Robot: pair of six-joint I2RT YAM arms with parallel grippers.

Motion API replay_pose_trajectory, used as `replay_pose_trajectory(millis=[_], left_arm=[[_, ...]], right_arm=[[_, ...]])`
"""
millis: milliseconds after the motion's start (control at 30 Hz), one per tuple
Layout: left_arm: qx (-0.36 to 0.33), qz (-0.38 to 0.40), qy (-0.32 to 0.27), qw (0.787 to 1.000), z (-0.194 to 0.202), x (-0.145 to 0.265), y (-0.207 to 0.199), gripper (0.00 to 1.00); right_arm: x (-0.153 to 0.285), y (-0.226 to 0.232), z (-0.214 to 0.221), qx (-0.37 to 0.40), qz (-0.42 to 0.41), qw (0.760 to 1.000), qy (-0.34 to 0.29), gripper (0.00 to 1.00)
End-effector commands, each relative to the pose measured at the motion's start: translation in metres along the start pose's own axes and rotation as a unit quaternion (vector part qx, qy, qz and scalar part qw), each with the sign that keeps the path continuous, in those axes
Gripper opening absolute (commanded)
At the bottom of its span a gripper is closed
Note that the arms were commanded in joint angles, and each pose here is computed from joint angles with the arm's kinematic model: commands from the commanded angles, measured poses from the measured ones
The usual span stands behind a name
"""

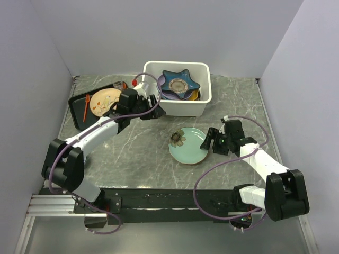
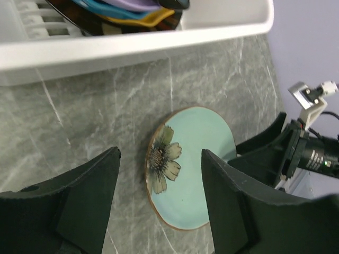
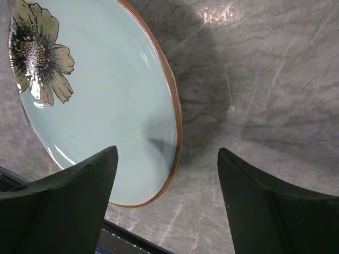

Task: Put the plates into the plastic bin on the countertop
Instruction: Pick up the plate at the center of the board.

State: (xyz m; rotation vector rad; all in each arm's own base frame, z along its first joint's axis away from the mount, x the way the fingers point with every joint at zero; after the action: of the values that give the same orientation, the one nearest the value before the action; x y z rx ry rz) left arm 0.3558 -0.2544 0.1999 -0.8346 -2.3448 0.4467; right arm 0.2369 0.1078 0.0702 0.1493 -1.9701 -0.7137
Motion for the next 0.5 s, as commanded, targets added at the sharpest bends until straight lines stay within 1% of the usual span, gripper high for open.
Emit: replay_pose_trajectory(millis=[0,133,167,333,367,433,467], left_arm=[[-0.013,0.051,-0.031,0.998,-0.009,0.009,-0.027,0.68],[-0.012,0.057,-0.007,0.998,0.009,0.000,-0.030,0.68],[-0.009,0.057,0.002,0.998,0.015,-0.004,-0.027,0.68],[0.000,0.063,0.018,0.998,0.026,-0.015,-0.031,0.68],[0.001,0.065,0.017,0.998,0.026,-0.016,-0.032,0.68],[0.005,0.067,0.024,0.997,0.031,-0.021,-0.032,0.68],[0.006,0.067,0.026,0.997,0.032,-0.023,-0.033,0.68]], right_arm=[[-0.002,0.007,-0.009,0.002,-0.020,1.000,-0.015,0.77],[-0.005,0.007,-0.011,0.002,-0.020,1.000,-0.016,0.68],[-0.007,0.006,-0.010,0.001,-0.018,1.000,-0.012,0.65],[-0.010,0.006,-0.009,-0.002,-0.018,1.000,-0.007,0.55],[-0.009,0.006,-0.009,-0.002,-0.019,1.000,-0.008,0.50],[-0.010,0.005,-0.009,-0.004,-0.017,1.000,-0.011,0.45],[-0.009,0.006,-0.011,-0.003,-0.017,1.000,-0.014,0.40]])
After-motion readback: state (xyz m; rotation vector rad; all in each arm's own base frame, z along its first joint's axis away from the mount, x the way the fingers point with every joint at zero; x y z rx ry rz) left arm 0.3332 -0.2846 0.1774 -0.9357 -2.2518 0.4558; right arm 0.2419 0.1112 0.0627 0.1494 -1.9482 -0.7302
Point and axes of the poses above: each gripper's point midway between its finger pads, its own x axis back along the fingers, its own y axis along the line the jaws close on, z = x × y, the point moved 2 cm from there along x, back along the fingers, and after that the axes turned 9 degrees about -x, right-handed, at the moved point
